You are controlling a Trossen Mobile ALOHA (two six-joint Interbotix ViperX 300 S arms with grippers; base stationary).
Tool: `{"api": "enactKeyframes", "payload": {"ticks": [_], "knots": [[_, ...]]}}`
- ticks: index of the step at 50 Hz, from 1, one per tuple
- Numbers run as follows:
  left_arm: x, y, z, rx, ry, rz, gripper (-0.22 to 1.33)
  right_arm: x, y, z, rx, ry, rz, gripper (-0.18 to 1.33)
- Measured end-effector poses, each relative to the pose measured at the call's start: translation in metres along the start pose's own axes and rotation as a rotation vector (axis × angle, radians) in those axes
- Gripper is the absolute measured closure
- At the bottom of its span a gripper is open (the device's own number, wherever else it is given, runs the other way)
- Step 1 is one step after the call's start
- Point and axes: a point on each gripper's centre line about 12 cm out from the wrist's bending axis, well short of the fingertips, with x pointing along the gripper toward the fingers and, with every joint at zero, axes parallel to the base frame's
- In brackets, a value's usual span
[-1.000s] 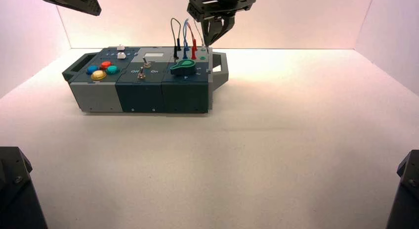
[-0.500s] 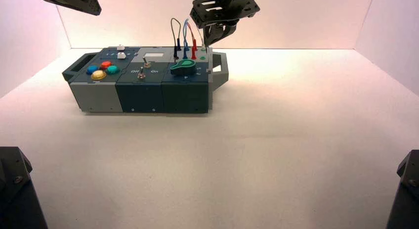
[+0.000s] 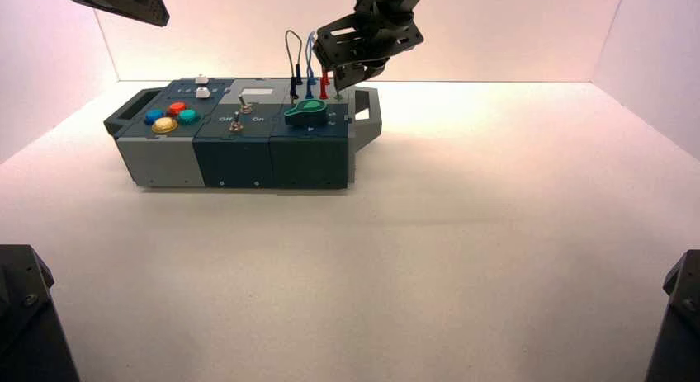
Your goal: Insert the white wire.
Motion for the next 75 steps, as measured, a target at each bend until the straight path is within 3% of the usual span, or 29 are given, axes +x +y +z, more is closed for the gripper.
{"api": "enactKeyframes", "payload": {"ticks": [28,35,62,75], "knots": [[0.001,0.000,-0.001,-0.001,0.003,0.000,1.28,-0.001,-0.005,0.000,0.011,-0.006,-0.008,1.18],[0.001,0.000,-0.001,-0.001,0.003,0.000,1.28,-0.002,-0.007,-0.001,0.014,-0.007,-0.012,1.29],[0.001,0.000,-0.001,-0.001,0.003,0.000,1.28,-0.012,-0.008,0.007,0.014,-0.037,-0.013,1.29],[0.001,0.000,-0.001,-0.001,0.003,0.000,1.28,-0.022,-0.007,0.004,0.014,0.028,-0.006,1.29]]}}
